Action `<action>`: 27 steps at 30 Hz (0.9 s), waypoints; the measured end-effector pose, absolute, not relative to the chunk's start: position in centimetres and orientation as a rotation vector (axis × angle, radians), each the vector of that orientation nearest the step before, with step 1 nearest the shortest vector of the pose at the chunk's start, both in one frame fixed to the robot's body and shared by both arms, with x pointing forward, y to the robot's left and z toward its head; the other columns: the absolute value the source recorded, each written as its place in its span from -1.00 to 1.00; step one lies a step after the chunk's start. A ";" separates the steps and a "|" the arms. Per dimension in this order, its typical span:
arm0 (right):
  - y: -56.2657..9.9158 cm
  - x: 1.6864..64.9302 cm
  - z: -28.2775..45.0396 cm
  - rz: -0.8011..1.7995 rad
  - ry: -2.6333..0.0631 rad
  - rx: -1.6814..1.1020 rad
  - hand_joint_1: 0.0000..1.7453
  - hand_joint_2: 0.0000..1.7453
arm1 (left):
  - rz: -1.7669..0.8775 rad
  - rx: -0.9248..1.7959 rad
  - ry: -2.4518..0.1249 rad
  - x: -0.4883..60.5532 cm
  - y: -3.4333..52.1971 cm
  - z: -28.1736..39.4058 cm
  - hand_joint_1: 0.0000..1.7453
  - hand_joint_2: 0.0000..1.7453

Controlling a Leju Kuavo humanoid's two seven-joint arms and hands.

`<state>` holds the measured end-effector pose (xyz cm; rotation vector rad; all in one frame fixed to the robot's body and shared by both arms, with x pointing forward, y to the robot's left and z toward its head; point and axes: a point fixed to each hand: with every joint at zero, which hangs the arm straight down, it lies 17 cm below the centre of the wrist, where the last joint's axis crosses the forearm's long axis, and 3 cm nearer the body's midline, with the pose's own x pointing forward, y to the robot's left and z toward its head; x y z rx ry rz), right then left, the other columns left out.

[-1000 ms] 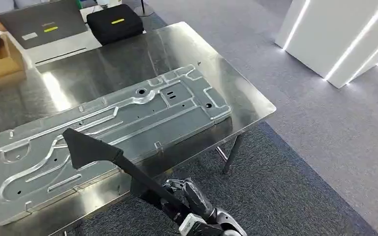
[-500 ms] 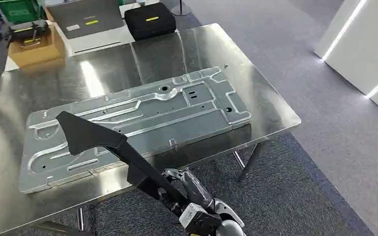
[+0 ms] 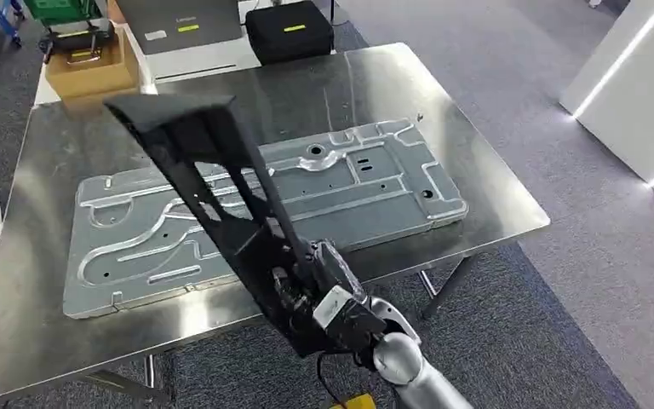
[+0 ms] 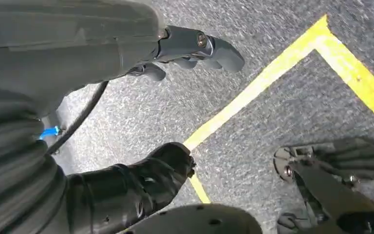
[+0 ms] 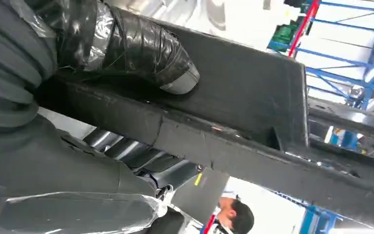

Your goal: Take the parts from the cabinet and place them on the table.

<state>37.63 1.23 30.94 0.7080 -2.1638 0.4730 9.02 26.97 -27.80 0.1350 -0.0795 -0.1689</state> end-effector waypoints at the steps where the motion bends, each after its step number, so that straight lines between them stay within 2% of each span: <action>1: 1.2 38.1 31.5 0.464 -2.159 0.712 0.92 1.00 | -0.172 0.133 -0.078 9.0 26.9 -27.8 -1.00 1.00; 12: 0.0 44.1 41.3 0.349 -2.241 0.682 0.92 1.00 | -0.216 0.130 -0.074 9.5 26.4 -27.7 -1.00 1.00; 22: 0.3 45.3 42.0 0.339 -2.236 0.664 0.92 1.00 | -0.220 0.130 -0.078 9.8 26.3 -27.6 -1.00 1.00; 25: 0.1 46.2 42.4 0.339 -2.260 0.570 0.92 1.00 | -0.224 0.130 -0.075 9.7 26.3 -27.6 -1.00 1.00; 27: -0.4 47.2 43.1 0.368 -2.317 0.387 0.92 1.00 | -0.235 0.130 -0.076 9.9 26.2 -27.6 -1.00 1.00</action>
